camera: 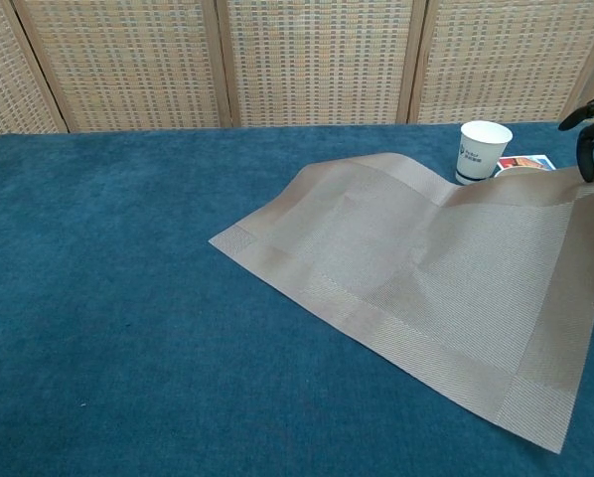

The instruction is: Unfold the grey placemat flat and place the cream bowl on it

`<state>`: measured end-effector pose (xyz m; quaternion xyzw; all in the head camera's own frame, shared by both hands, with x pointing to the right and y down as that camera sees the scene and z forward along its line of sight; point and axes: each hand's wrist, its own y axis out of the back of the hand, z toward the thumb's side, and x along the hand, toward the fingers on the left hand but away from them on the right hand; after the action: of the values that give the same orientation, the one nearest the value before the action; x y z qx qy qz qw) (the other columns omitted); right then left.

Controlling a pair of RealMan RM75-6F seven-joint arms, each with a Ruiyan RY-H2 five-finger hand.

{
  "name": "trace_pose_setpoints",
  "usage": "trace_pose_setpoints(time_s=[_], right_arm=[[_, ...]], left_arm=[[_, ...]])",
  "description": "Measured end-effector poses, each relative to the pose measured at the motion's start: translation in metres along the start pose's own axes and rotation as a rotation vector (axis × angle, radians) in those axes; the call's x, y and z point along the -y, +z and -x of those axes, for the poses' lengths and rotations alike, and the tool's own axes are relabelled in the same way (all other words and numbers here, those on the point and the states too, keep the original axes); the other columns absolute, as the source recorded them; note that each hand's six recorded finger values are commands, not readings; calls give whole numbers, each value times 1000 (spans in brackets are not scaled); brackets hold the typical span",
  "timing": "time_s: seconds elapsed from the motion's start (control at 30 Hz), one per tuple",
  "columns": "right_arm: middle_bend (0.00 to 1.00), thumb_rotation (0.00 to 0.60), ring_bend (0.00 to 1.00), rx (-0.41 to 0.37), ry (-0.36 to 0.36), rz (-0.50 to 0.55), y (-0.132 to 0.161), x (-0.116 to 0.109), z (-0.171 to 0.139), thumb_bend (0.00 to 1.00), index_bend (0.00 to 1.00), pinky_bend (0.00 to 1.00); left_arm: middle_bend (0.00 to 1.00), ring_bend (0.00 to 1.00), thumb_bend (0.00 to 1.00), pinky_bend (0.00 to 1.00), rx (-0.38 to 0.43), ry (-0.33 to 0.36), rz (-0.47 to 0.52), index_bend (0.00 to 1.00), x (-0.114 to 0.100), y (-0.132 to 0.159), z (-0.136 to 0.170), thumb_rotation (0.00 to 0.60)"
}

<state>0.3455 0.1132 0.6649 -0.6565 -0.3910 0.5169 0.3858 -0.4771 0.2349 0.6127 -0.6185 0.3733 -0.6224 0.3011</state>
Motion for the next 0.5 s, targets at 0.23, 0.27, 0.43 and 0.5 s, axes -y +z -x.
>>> trace_pose_setpoints(time_s=[0.23,0.27,0.43,0.5], right_arm=[[0,600,0,24,-24,-102,-11,-11,-12,251,149,0],[0,600,0,28,-43,-114,-12,-16,-16,246,133,0],[0,600,0,46,-119,-114,-15,-34,-38,235,106,0],[0,600,0,56,-133,-87,-17,-37,-48,232,99,0]], left_arm=[[0,0,93,0,-6,-5,-3,0,2,-2,-1,600],[0,0,93,0,-6,-7,-3,0,3,-2,-2,600],[0,0,95,0,-4,-4,-1,0,2,-1,-3,600],[0,0,95,0,-1,1,1,0,2,-1,-3,600]])
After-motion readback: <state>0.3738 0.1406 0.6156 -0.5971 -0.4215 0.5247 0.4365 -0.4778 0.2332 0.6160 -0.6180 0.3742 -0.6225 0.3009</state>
